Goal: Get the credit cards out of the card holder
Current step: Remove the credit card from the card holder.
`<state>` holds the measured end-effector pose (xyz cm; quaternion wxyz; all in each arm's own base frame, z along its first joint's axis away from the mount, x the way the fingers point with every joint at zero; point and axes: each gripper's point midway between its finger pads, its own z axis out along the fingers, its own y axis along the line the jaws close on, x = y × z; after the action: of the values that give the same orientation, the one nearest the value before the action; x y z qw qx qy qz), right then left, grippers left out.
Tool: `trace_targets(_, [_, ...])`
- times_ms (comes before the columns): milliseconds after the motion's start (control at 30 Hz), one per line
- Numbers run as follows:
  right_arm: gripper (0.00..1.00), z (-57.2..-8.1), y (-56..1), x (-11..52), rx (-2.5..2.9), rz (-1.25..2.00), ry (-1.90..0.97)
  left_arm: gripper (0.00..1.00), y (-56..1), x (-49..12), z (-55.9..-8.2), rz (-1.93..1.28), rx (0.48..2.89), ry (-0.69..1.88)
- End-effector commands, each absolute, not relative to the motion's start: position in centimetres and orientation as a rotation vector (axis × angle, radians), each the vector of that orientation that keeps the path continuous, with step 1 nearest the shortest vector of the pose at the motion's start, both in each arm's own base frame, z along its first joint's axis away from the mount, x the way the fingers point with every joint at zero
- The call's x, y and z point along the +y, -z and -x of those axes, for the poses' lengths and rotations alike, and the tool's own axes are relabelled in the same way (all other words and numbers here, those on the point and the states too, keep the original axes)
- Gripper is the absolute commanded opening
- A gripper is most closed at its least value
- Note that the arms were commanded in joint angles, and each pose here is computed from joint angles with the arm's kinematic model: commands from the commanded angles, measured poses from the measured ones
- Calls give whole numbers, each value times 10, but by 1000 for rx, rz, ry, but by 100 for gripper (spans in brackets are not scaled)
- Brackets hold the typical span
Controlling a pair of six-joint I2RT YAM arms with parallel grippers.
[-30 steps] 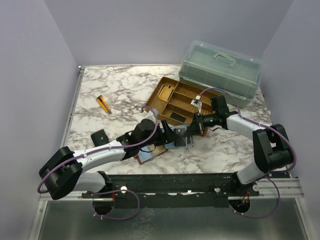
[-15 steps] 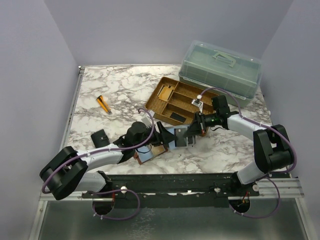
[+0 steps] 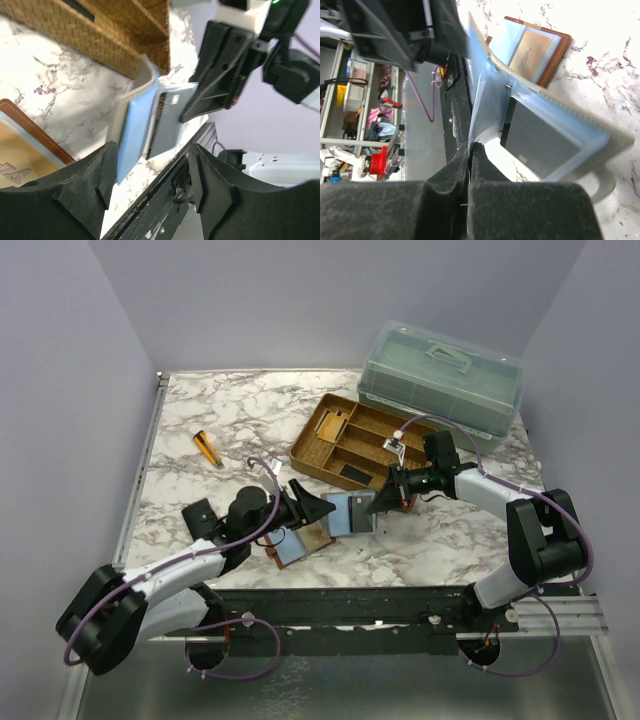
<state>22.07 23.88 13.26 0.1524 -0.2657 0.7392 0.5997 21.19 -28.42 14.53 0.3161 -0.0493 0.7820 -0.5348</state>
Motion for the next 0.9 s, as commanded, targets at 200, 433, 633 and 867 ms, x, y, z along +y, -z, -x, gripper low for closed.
trace_targets(200, [0,-227,-122,236,2163,758,-1647,65,-213,-275,-205,127,1962,1474])
trace_targets(433, [0,-227,-120,236,2168,758,-1644,64,-226,-323,-205,12,1963,1661])
trace_targets(633, [0,-227,-118,236,2173,756,-1650,62,-220,-353,-201,-66,1999,1682])
trace_targets(867, [0,-230,-114,235,2198,747,-1614,63,-235,-322,-216,-6,1935,1496])
